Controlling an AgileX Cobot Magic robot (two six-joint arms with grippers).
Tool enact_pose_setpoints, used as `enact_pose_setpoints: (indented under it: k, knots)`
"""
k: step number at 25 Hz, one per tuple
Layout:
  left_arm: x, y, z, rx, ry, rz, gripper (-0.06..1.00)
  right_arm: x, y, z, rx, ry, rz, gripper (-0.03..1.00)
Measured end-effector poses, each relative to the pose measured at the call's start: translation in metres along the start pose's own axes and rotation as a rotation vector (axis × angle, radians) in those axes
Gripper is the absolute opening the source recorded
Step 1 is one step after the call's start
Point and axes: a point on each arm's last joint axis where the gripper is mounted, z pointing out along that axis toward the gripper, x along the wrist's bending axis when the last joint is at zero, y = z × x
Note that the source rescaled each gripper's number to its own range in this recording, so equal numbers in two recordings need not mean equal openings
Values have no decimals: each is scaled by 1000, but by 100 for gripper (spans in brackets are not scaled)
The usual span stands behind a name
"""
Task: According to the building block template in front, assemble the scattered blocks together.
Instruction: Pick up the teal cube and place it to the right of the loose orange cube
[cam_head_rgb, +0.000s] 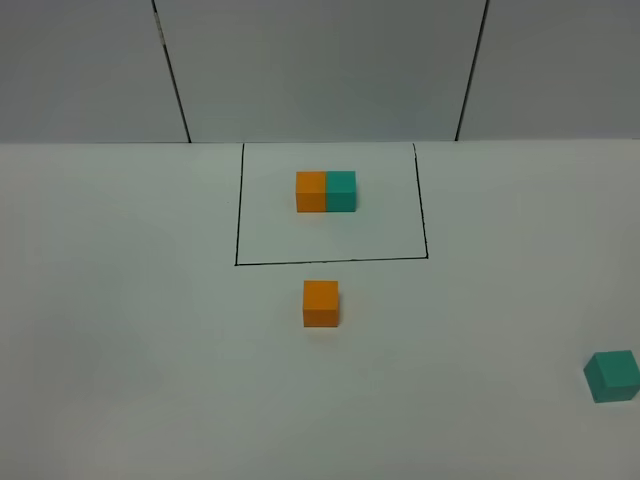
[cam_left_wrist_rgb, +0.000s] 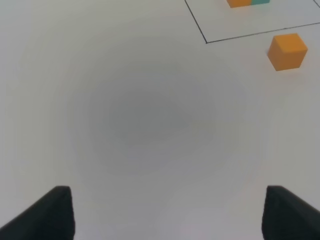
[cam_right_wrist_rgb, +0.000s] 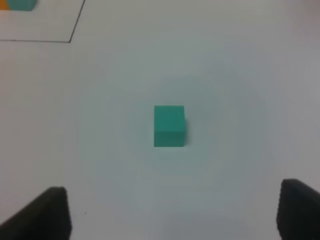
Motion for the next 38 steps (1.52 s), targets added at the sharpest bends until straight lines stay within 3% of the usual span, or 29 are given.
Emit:
enact_pose_setpoints:
  k: [38]
  knots:
    - [0,0,0,0,1,0,74,0,0,0,0,0,0,70]
